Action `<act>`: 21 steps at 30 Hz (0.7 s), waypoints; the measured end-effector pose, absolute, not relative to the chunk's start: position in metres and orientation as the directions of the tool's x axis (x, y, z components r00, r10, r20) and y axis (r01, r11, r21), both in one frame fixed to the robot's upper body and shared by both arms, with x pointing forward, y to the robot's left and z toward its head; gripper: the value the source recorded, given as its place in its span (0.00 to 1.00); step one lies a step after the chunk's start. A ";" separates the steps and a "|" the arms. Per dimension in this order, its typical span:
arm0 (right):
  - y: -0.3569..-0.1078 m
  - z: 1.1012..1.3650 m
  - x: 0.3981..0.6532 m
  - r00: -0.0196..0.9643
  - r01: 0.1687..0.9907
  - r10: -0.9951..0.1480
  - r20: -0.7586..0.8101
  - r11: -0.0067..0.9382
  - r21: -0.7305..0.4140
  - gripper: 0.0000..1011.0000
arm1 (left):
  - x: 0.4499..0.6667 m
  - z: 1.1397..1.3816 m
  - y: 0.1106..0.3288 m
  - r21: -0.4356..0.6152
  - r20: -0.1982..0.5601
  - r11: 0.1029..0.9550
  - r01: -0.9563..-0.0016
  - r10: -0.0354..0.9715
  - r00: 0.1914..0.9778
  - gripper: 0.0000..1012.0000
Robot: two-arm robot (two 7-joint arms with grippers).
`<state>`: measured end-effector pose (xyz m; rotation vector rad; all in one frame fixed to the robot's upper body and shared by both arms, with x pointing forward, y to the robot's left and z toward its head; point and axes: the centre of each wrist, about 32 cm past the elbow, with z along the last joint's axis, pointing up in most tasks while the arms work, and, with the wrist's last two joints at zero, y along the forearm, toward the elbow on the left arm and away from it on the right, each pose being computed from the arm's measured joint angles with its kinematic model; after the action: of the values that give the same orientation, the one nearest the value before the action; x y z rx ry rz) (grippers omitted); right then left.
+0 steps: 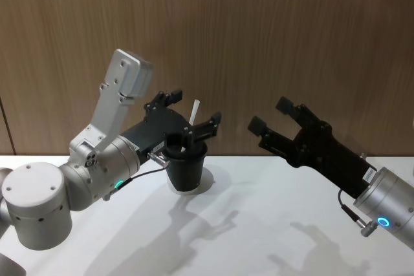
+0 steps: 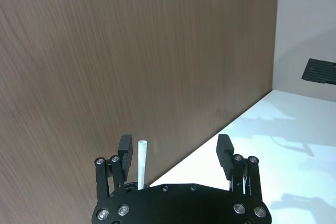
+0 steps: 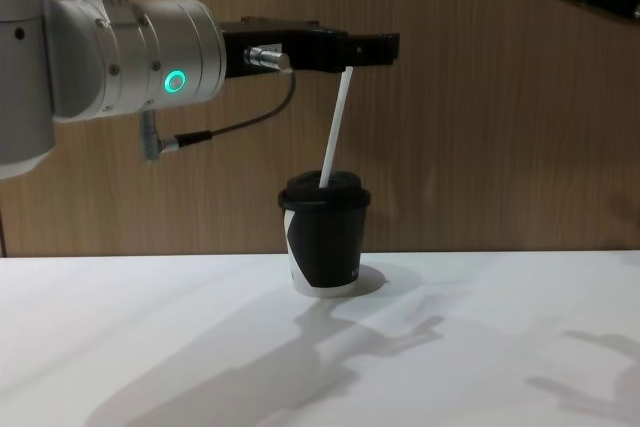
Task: Pick up the straw with one hand, pass it to the other hand, and insert it into the cup.
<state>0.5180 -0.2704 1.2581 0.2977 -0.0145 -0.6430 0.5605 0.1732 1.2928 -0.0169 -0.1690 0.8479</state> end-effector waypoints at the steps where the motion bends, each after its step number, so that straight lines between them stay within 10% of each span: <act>1: -0.269 1.258 0.518 0.798 0.593 -0.597 -0.081 0.756 0.277 0.99 | 0.560 1.293 0.173 -0.082 0.142 0.663 -0.744 0.747 0.649 0.99; 21: -0.265 1.258 0.517 0.779 0.620 -0.620 -0.096 0.737 0.270 0.99 | 0.559 1.292 0.173 -0.087 0.147 0.667 -0.740 0.743 0.653 0.99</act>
<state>0.5166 -0.2648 1.2577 0.2964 -0.0005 -0.6806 0.5589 0.1732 1.2925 -0.0200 -0.1762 0.8416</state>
